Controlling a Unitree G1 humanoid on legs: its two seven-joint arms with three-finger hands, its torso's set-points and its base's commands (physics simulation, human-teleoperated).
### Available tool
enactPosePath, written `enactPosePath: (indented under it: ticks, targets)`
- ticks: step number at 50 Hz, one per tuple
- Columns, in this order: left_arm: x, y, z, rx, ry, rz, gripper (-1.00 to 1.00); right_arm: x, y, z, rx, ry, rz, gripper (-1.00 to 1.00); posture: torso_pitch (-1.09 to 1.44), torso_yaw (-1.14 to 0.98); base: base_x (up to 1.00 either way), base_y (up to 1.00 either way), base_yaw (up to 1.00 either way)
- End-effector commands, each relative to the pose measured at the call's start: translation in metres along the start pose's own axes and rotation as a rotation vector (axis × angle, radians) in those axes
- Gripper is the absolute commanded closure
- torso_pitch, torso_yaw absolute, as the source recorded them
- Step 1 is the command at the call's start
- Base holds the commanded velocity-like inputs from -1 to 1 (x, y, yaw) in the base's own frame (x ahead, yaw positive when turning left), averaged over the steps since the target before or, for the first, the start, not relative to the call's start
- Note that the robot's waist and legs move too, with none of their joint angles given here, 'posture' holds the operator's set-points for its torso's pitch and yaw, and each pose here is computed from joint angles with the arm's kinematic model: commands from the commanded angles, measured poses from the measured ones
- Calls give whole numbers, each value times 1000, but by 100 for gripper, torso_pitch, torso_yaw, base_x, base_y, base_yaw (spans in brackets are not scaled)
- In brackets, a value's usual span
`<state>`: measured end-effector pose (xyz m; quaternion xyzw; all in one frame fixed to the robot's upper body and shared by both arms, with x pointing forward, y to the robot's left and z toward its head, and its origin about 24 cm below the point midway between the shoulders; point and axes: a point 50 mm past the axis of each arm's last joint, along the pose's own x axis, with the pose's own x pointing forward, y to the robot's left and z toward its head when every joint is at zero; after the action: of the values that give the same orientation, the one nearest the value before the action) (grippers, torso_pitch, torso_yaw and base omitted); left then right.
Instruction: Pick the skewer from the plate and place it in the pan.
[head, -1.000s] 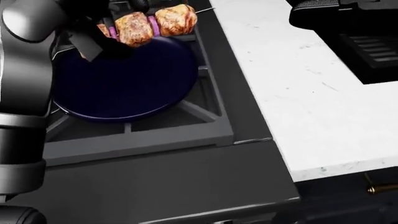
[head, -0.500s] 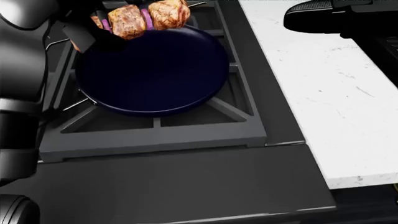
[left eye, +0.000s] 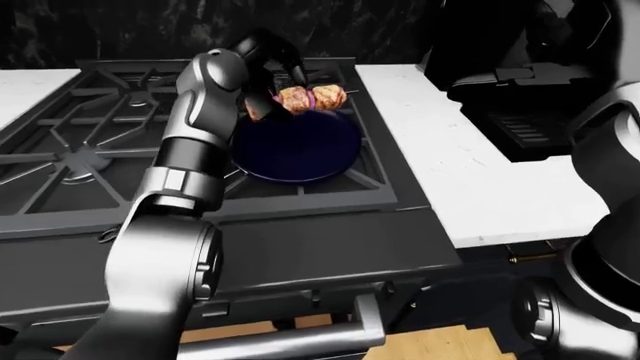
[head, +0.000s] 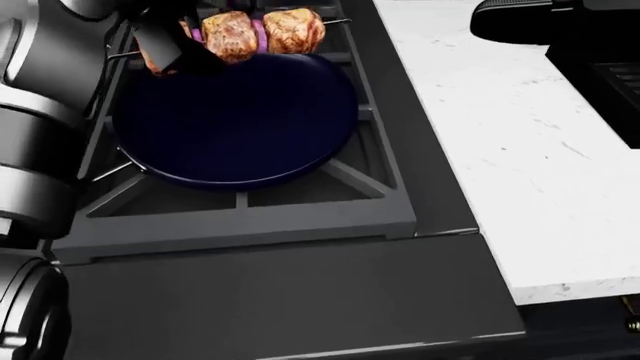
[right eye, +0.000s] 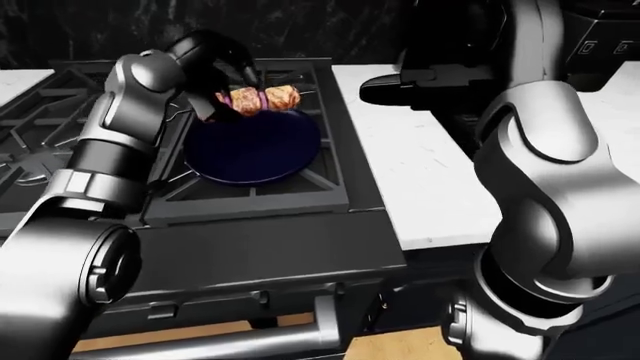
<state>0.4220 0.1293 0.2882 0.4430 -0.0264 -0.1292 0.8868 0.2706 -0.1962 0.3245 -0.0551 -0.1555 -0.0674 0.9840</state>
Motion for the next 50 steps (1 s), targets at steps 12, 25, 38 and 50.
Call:
enactPosePath:
  ticks: [12,25,38,50]
  targets:
    - [0,12,8,10,-49,88,100,-2,-2,13,4,-73,-15,-100,0,0,0,0,0]
    - [5,1,-6,-8,-17,86,100,-2,-2,12,-2,-73,-14,-100,0,0,0,0,0]
    - [8,-5,-8,-27,-10,86,100,-2,-2,13,-2,-73,-14,-100,0,0,0,0,0]
    - [10,-12,-11,-25,-3,74,100,-2,-3,13,0,-76,-15,-100,0,0,0,0,0]
